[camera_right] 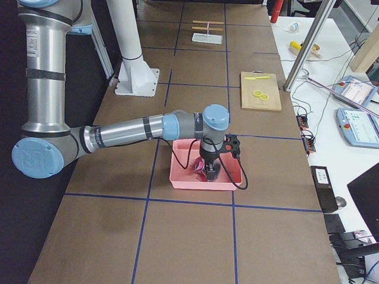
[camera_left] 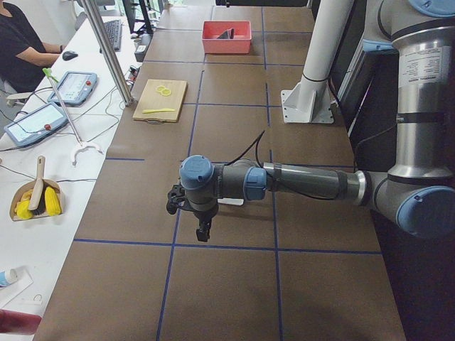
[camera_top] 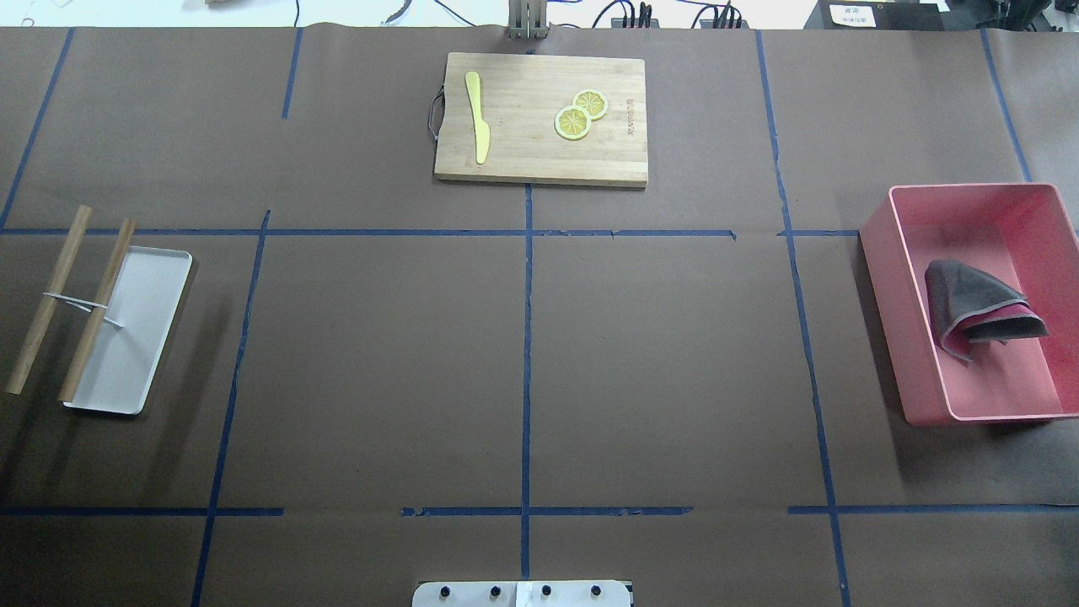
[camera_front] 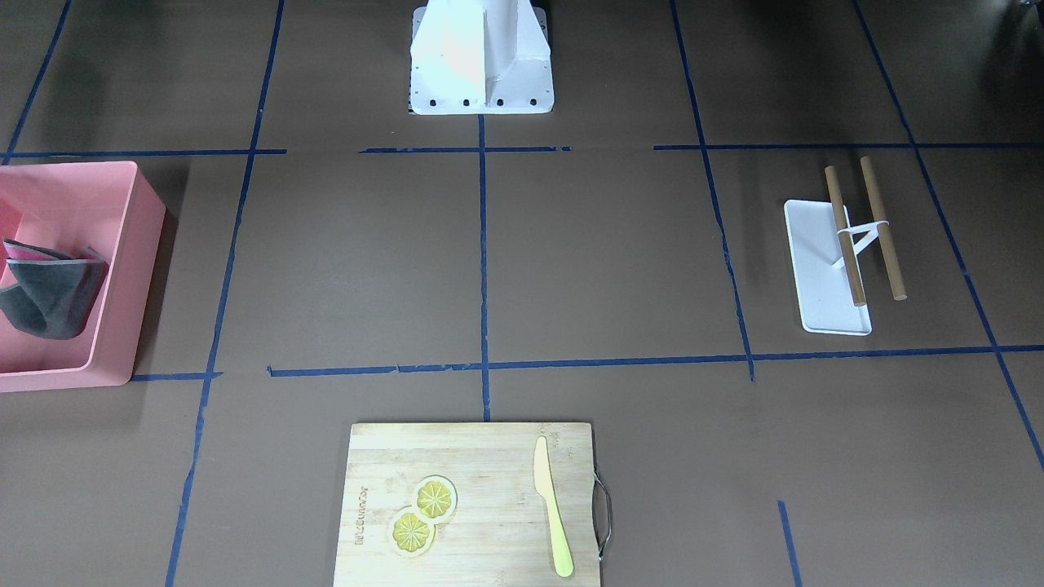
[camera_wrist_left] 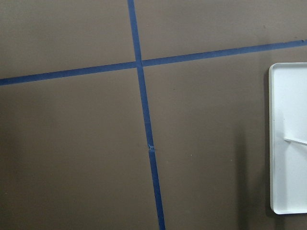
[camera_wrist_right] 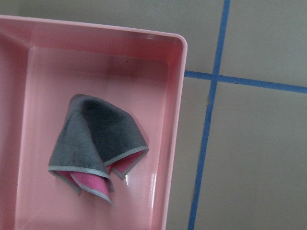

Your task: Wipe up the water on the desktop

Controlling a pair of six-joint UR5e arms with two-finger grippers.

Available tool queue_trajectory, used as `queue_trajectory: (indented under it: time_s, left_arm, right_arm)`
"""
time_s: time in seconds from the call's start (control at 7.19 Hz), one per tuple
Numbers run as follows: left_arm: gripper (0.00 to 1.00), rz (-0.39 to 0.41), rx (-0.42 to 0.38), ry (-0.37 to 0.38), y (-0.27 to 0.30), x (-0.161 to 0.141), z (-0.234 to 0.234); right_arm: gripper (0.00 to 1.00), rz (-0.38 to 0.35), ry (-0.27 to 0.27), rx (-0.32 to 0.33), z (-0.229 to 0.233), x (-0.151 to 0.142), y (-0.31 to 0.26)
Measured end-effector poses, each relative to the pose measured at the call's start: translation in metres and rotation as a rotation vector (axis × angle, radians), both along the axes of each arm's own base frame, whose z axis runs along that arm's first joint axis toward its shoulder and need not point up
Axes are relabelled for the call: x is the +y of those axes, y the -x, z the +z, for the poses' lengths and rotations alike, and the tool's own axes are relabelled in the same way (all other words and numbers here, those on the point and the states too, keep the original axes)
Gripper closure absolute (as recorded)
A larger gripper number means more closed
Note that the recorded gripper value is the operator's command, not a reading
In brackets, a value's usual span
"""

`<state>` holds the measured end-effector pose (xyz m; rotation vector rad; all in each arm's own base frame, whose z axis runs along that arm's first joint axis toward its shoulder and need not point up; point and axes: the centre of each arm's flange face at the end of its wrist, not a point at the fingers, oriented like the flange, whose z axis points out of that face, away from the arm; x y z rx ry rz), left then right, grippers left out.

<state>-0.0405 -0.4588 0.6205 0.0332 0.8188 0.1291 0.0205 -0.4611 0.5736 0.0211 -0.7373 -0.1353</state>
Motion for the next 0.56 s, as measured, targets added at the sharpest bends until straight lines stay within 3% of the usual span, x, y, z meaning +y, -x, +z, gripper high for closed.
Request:
queue_trajectory:
  time_s: [0.56]
  left_arm:
    - [0.0, 0.003, 0.005, 0.005, 0.0, -0.001, 0.004]
  right_arm:
    - [0.0, -0.023, 0.03, 0.005, 0.048, 0.001, -0.03]
